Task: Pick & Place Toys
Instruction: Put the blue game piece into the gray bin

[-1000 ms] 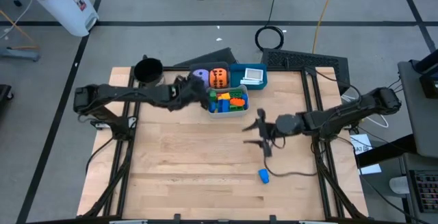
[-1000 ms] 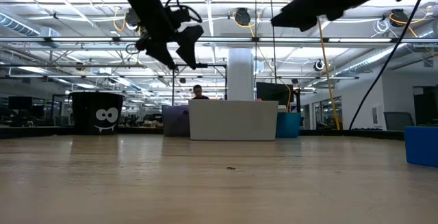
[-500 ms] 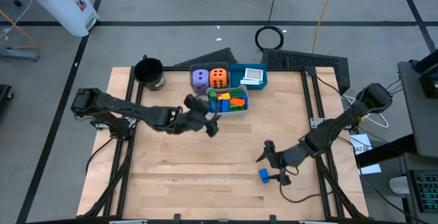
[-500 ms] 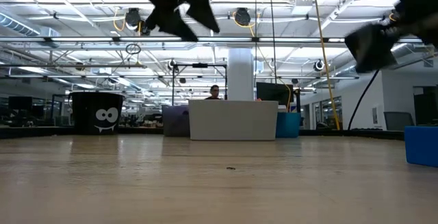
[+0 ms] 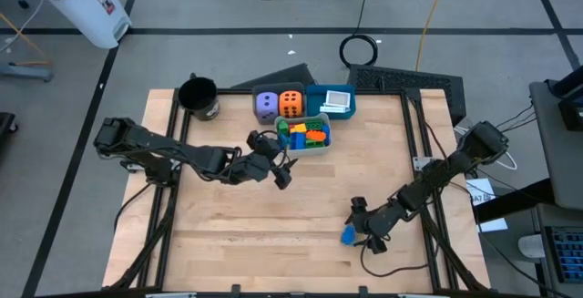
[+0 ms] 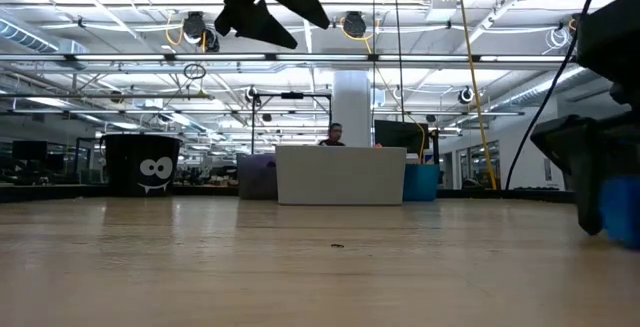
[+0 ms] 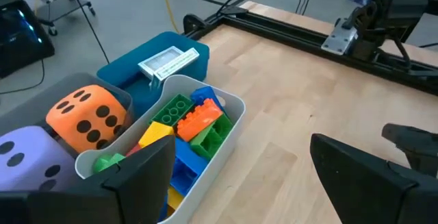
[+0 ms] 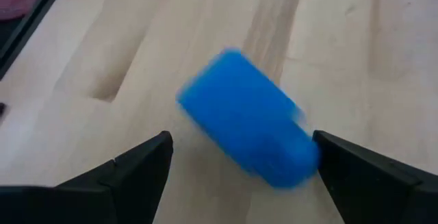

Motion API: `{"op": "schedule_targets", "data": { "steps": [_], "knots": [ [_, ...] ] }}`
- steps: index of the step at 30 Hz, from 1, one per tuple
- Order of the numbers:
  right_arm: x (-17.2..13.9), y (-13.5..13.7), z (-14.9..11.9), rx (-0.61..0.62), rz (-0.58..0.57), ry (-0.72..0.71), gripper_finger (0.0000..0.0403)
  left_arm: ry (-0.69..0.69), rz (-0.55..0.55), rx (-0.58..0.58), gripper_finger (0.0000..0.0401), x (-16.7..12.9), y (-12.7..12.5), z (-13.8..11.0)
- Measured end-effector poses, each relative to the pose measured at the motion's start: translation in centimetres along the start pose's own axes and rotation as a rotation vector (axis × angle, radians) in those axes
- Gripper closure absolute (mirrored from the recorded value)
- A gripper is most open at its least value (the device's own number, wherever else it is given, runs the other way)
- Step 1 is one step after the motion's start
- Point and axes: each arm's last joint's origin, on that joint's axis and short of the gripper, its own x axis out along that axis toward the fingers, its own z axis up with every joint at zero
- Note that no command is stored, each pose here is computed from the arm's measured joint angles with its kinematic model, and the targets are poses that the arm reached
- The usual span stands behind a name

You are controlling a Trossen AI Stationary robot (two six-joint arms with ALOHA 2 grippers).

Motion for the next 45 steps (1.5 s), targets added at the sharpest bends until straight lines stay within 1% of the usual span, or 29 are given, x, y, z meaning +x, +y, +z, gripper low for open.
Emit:
{"op": "schedule_targets", "data": {
  "steps": [5,9,19,22,25,28,30,33,41,45],
  "knots": [
    [0.1,0.0,0.0,-0.002,0.006,-0.005,0.0065,0.001,0.0,0.001,0.0057,0.0,0.0,0.0],
    [0.0,0.2,0.6,-0.012,0.025,-0.06,0.0065,0.006,-0.006,0.001,0.0057,0.0,0.0,0.0],
    [0.0,0.3,0.9,-0.199,0.029,-0.096,0.0065,0.011,-0.003,0.003,0.0057,0.0,0.0,-0.1],
    [0.5,0.3,0.8,-0.239,0.029,-0.096,0.0065,0.01,-0.003,0.003,0.0057,0.0,0.0,-0.1],
    [1.2,0.3,0.5,-0.264,0.072,-0.096,0.0066,0.01,-0.003,0.003,0.0057,0.0,0.0,-0.1],
    [1.9,0.0,0.5,-0.272,0.121,-0.095,0.0078,0.01,-0.002,0.002,0.0057,0.0,0.1,-0.1],
    [2.0,-0.3,0.5,-0.265,0.135,-0.095,0.0096,0.01,-0.002,0.002,0.0057,0.0,0.1,-0.1],
    [2.0,-0.4,0.6,-0.277,0.146,-0.096,0.0138,0.01,-0.002,0.002,0.0057,0.0,0.1,-0.1],
    [2.0,-0.4,0.6,-0.286,0.147,-0.1,0.0293,0.01,-0.002,0.002,0.0057,0.0,0.1,-0.1],
    [2.0,-0.4,0.7,-0.322,0.148,-0.113,0.0363,0.01,-0.002,0.002,0.0057,0.0,0.1,-0.1]
  ]
}}
